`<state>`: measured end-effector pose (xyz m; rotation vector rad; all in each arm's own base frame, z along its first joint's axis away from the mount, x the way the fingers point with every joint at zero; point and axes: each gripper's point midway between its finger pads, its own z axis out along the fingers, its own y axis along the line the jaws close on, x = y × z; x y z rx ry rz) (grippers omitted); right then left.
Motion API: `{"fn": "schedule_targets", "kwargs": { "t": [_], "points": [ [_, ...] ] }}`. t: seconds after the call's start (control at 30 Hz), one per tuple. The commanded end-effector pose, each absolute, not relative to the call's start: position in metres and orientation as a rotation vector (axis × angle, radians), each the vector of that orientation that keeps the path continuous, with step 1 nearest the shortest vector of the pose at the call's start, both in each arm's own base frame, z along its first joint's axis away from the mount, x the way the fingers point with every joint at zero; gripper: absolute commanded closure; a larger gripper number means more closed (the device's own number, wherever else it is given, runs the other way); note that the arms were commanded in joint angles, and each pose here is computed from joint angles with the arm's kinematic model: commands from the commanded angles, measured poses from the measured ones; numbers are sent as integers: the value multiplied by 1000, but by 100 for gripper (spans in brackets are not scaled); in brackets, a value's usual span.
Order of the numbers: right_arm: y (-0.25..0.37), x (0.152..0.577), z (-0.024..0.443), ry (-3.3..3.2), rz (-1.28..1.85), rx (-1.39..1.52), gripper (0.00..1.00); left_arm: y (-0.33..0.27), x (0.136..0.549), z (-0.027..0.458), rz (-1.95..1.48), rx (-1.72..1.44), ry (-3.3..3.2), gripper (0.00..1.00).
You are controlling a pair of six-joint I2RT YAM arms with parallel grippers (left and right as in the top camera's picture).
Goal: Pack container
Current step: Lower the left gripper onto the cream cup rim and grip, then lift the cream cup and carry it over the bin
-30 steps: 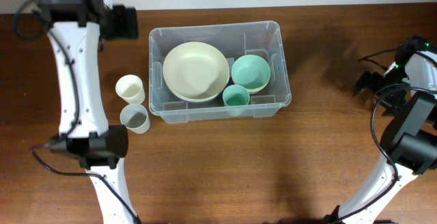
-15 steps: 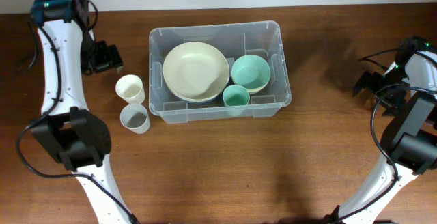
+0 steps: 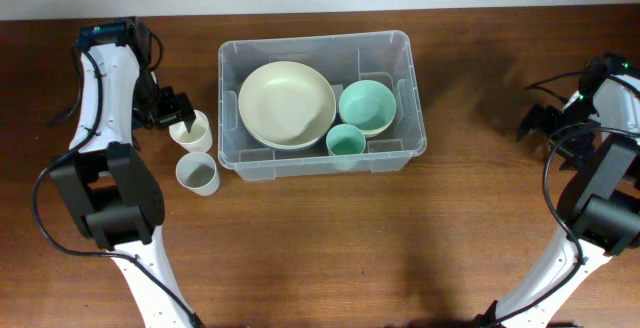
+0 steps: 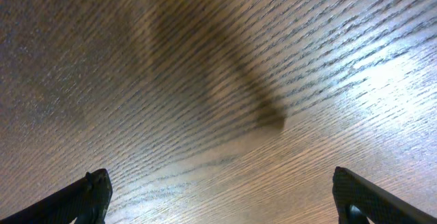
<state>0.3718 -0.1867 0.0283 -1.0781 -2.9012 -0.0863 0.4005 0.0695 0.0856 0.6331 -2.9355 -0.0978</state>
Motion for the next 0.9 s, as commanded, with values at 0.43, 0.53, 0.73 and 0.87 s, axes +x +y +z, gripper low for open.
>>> {"fn": "schedule_targets", "kwargs": {
  "t": [0.43, 0.53, 0.73, 0.87],
  "points": [
    [-189, 371, 34, -2916, -82, -1080, 1, 67, 394, 57, -87, 646, -2912, 81],
    [-189, 371, 34, -2916, -82, -1080, 1, 69, 396, 57, -87, 653, -2921, 99],
    [-189, 371, 34, -2916, -82, -1080, 1, 83, 407, 65, -75, 711, -2961, 99],
    [-189, 371, 34, -2916, -82, -1080, 1, 109, 423, 89, -69, 816, -3028, 99]
  ]
}}
